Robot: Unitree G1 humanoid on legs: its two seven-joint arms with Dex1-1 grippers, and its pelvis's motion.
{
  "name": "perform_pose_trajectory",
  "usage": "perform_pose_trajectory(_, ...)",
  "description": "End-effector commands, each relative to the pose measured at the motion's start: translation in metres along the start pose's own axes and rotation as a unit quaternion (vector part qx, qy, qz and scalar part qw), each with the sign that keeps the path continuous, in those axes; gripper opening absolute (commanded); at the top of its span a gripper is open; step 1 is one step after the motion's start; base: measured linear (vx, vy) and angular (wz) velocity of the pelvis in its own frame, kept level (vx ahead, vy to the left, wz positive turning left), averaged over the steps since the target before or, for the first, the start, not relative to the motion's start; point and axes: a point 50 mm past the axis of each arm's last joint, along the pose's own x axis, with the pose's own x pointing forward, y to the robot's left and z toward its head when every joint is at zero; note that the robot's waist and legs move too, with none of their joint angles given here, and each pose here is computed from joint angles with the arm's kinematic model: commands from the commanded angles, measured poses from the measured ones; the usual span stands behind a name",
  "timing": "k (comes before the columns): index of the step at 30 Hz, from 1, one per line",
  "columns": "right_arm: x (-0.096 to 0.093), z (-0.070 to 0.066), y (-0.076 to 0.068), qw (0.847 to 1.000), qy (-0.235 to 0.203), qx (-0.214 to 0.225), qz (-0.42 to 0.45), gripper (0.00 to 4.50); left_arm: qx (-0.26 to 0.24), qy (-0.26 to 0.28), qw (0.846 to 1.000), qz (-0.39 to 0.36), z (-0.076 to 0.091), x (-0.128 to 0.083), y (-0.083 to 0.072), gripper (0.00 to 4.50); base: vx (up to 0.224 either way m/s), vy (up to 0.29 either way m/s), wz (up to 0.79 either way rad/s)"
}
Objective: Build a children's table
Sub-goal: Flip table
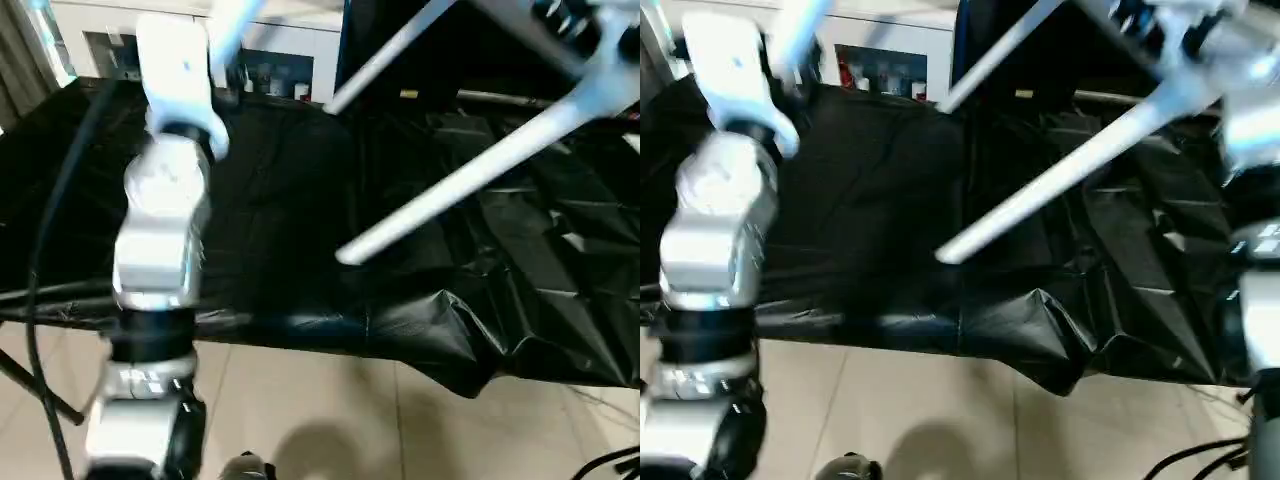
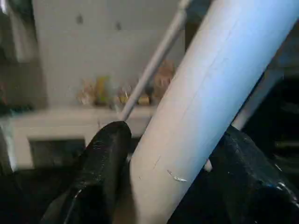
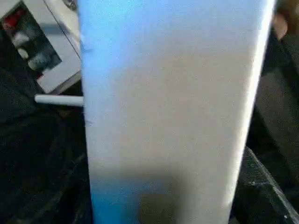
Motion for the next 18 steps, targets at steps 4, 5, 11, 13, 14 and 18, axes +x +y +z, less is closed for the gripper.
perform_pose_trajectory(4, -0.001, -0.002, -0.012, 0.999, 0.033, -0.024, 0.025, 1.93, -0.006, 0.113, 0.993, 0.021, -0.047, -0.011, 0.005, 2.41, 0.0, 0.0, 0.0)
perform_pose_trajectory(5, -0.001, -0.002, -0.012, 0.999, 0.033, -0.024, 0.025, 1.93, -0.006, 0.113, 0.993, 0.021, -0.047, -0.011, 0.005, 2.33, 0.0, 0.0, 0.0)
perform_pose_trajectory(11, 0.008, 0.027, -0.022, 0.995, 0.023, -0.085, 0.044, 1.93, 0.001, 0.15, 0.988, 0.029, -0.07, -0.027, 0.007, 1.89, 0.0, 0.0, 0.0)
perform_pose_trajectory(13, 0.011, 0.033, -0.021, 0.994, 0.017, -0.094, 0.053, 1.93, 0.009, 0.156, 0.987, 0.037, -0.074, -0.03, 0.009, 1.84, 0.0, 0.0, 0.0)
perform_pose_trajectory(14, 0.012, 0.036, -0.019, 0.994, 0.013, -0.096, 0.06, 1.93, 0.013, 0.16, 0.986, 0.043, -0.076, -0.031, 0.011, 1.79, 0.0, 0.0, 0.0)
perform_pose_trajectory(18, 0.019, 0.045, -0.011, 0.992, -0.003, -0.094, 0.08, 1.93, 0.029, 0.17, 0.984, 0.052, -0.084, -0.036, 0.017, 1.7, 0.0, 0.0, 0.0)
